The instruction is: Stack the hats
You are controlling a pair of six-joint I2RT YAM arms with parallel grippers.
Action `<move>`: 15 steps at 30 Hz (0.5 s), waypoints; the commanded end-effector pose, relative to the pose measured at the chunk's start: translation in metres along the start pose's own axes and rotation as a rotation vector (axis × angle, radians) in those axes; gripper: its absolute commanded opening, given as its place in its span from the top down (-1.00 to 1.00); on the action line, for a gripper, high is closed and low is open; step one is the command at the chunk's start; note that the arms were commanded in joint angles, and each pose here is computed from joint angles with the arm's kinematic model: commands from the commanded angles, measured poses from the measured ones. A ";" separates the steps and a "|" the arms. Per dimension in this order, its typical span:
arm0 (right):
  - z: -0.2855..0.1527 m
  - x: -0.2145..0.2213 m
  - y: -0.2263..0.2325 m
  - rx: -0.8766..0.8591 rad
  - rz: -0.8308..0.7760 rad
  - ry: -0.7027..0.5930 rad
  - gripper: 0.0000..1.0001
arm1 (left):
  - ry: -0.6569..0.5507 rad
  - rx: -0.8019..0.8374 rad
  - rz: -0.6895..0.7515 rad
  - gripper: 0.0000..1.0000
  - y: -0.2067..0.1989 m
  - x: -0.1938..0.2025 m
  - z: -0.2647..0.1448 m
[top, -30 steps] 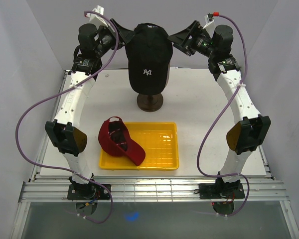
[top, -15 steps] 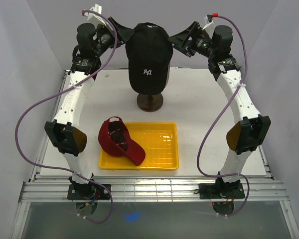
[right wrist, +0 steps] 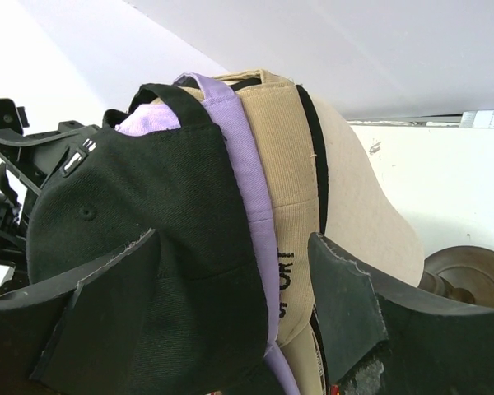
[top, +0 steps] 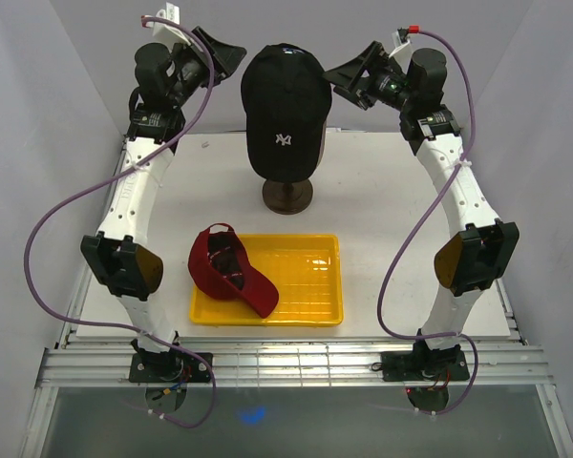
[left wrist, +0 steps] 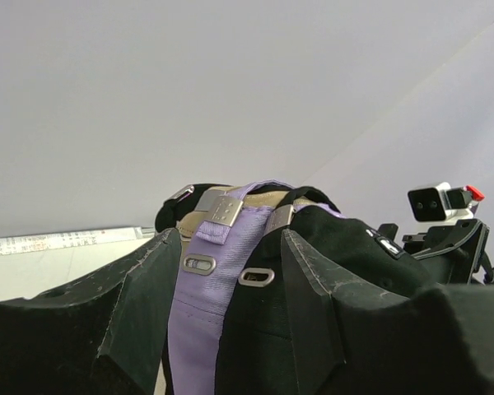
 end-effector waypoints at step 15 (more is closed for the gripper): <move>-0.085 -0.022 0.023 0.067 -0.056 -0.155 -0.57 | -0.138 0.015 -0.003 -0.25 -0.036 -0.058 -0.063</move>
Point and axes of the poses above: each gripper's point midway between its finger pads, its own z axis out along the fingers, its own y axis along the line the jaws close on, x = y × z, the point moved 3 cm from there along -z, back along the fingers
